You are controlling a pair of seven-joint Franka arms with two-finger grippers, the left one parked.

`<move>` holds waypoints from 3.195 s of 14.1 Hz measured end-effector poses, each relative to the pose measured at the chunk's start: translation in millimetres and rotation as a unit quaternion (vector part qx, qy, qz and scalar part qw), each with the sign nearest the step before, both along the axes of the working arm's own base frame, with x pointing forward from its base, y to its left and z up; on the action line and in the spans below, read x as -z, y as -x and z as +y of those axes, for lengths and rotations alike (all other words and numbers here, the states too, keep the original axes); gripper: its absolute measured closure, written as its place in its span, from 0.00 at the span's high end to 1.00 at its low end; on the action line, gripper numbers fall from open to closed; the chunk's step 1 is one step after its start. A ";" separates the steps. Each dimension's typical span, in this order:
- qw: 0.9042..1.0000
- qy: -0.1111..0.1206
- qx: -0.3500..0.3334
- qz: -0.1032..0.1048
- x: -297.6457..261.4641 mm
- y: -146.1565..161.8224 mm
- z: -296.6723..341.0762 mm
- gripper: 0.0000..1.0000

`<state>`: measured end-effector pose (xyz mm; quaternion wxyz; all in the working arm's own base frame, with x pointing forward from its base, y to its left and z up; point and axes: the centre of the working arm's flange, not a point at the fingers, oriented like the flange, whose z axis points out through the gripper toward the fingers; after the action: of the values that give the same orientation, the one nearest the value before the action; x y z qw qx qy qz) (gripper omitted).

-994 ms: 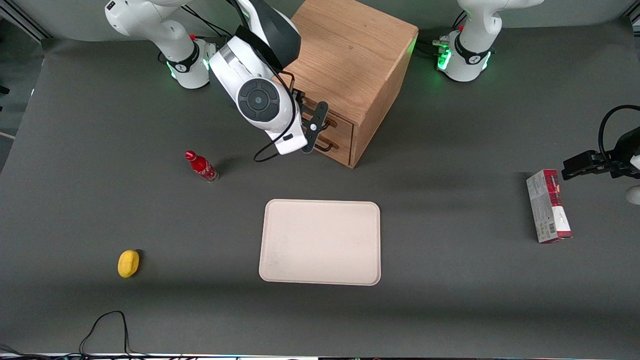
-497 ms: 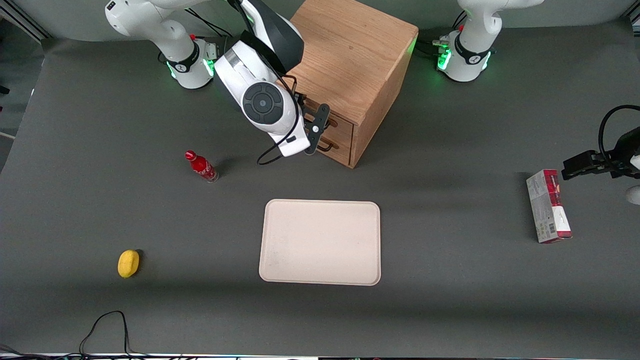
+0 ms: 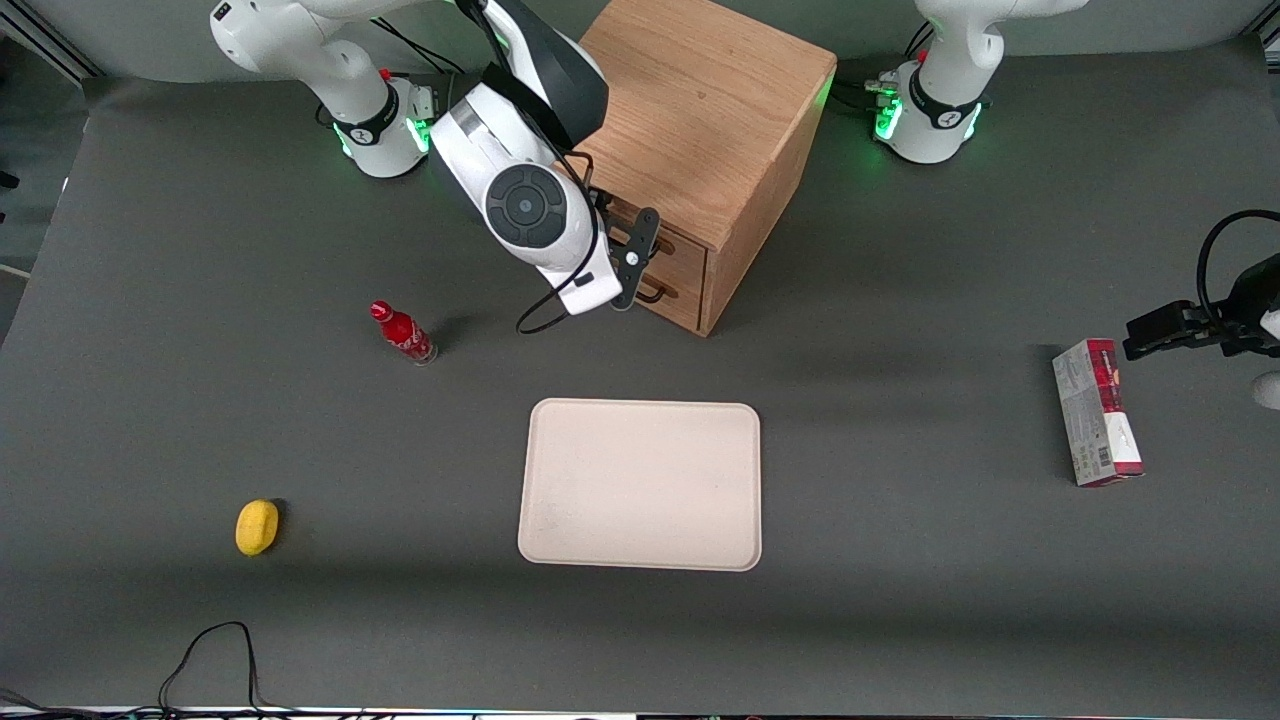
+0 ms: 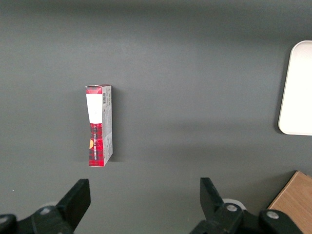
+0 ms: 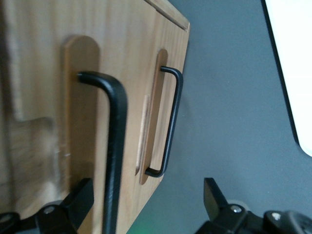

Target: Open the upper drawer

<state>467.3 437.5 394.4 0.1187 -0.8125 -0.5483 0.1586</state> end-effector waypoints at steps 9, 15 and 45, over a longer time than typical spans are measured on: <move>1.000 0.000 -0.002 -0.007 8.8 1.9 3.3 1.00; 1.000 -0.007 -0.004 -0.016 8.4 -4.1 0.1 1.00; 0.995 -0.044 0.024 -0.084 12.8 -108.9 -86.1 1.00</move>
<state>576.2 351.4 381.5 0.1120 -0.8296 -0.5435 0.0628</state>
